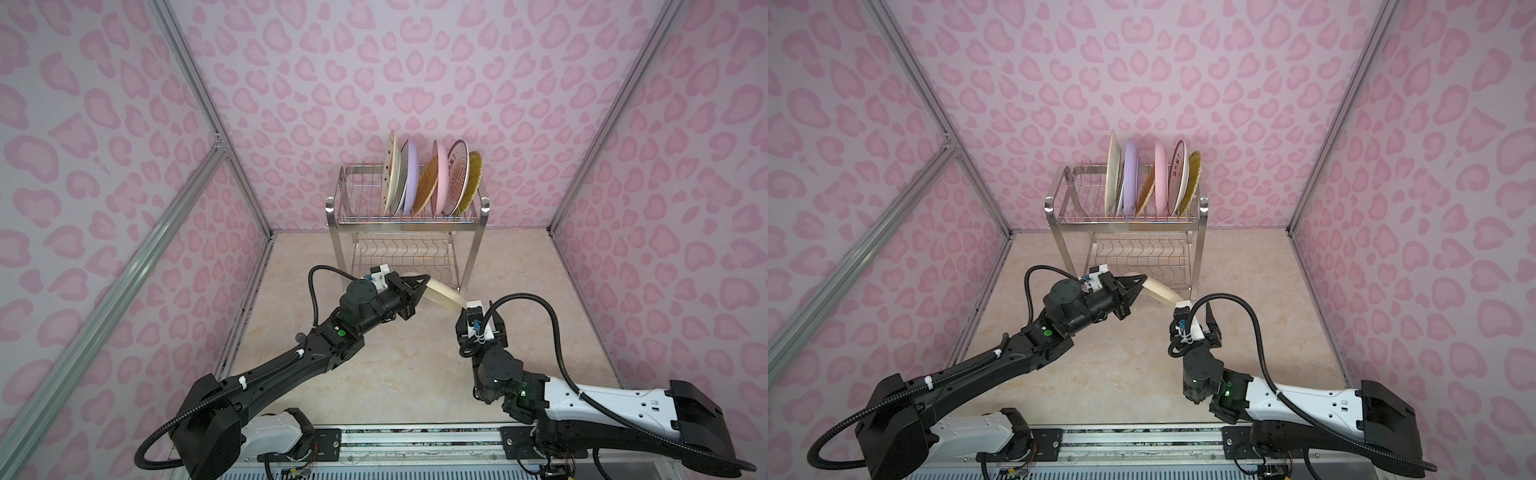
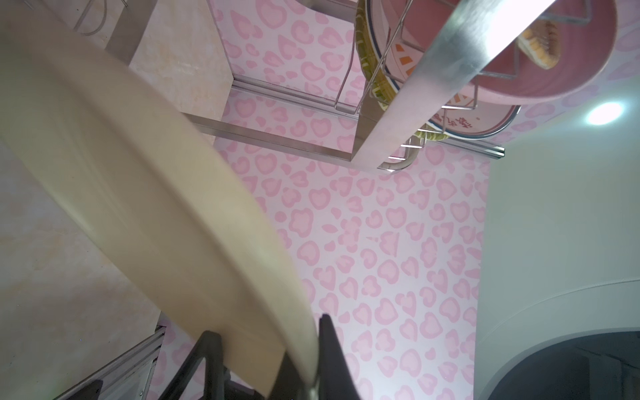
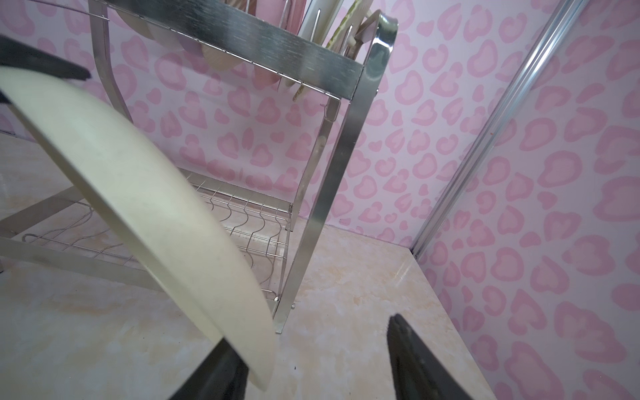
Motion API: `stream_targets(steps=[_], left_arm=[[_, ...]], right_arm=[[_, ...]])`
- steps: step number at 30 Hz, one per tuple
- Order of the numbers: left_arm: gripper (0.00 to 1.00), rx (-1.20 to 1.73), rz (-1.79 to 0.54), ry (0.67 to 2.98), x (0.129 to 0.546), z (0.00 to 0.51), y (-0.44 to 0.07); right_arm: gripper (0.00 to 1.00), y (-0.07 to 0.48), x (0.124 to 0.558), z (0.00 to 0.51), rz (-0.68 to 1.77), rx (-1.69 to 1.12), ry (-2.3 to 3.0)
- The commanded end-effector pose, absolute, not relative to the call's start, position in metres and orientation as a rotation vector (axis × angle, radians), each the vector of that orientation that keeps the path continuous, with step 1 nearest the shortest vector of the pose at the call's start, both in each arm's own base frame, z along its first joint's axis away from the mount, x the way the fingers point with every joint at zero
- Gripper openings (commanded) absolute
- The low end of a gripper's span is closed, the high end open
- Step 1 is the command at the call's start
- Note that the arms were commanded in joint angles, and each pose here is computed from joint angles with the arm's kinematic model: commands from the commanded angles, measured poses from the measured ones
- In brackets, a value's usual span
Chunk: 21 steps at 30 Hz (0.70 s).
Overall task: Load the plates into the dish rack
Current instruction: 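Grasp the cream plate's rim with the left gripper while the right opens and withdraws, then raise the cream plate up to the rack's top tier with the left gripper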
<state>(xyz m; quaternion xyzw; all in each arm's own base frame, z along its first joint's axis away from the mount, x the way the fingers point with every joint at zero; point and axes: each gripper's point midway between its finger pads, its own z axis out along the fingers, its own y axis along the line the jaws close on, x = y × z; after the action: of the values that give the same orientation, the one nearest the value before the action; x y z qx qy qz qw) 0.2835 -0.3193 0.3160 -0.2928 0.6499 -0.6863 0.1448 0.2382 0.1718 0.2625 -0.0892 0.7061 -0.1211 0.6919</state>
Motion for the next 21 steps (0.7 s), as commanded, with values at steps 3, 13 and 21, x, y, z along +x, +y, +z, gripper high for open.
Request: stream_targets(steps=[3,13,21], left_arm=[[0.03,-0.756,-1.884,1.822,0.283,0.327,-0.306],[0.03,-0.563,-1.647,1.811,0.262,0.324,-0.267],[0.03,-0.330,-1.300,1.800,0.223,0.337,-0.202]], right_arm=[[0.98,0.176,0.231,0.254,-0.172,-0.299,1.647],[0.98,0.187,0.205,0.258,0.126,-0.474,1.685],[0.98,0.199,0.205,0.250,0.237,-0.503,1.702]])
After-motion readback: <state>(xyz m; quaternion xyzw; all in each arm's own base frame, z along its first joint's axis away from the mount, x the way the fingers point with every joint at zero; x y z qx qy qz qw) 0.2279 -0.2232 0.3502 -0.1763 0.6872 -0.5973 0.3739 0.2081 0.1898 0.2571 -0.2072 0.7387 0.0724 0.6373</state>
